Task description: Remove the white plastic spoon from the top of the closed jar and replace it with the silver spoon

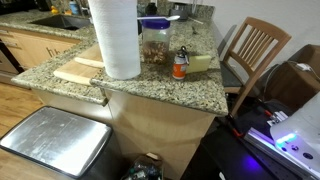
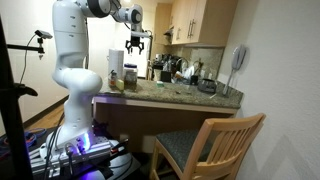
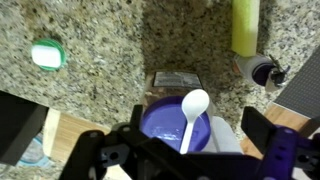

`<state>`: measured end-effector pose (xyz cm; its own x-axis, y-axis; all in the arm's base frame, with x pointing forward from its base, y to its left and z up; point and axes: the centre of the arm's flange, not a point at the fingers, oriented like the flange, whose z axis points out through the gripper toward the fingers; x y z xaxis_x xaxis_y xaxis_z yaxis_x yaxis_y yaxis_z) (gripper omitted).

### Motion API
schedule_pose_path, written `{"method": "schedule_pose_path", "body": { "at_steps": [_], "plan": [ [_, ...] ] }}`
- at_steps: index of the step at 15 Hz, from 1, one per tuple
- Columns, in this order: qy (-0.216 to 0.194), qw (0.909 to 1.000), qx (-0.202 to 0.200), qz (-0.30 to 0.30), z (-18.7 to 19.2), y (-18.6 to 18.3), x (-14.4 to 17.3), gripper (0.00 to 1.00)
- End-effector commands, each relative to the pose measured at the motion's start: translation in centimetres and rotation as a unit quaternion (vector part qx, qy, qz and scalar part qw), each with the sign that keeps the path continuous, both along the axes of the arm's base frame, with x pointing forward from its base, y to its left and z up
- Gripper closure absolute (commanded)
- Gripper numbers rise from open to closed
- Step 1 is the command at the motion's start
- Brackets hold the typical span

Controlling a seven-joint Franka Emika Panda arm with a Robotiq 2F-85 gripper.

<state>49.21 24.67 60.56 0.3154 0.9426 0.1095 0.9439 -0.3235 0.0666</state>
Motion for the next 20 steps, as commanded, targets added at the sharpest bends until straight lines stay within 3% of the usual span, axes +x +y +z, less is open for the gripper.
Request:
{"method": "schedule_pose_path", "body": {
  "at_steps": [1, 5, 8, 14, 19, 20],
  "plan": [
    [0.011, 0.9959, 0.034, 0.084, -2.2, 1.7, -1.6, 0.0],
    [0.01, 0.9977, 0.021, 0.063, -1.6, 2.5, -1.2, 0.0],
    [0.013, 0.9988, 0.008, 0.047, -4.2, 3.4, 0.1, 0.0],
    [0.014, 0.9988, 0.027, 0.04, -7.3, 6.4, 2.3, 0.0],
    [0.038, 0.9978, 0.023, 0.05, -9.2, 7.1, 1.7, 0.0],
    [0.04, 0.9977, 0.021, 0.05, -9.4, 7.0, 1.7, 0.25]
  ]
}}
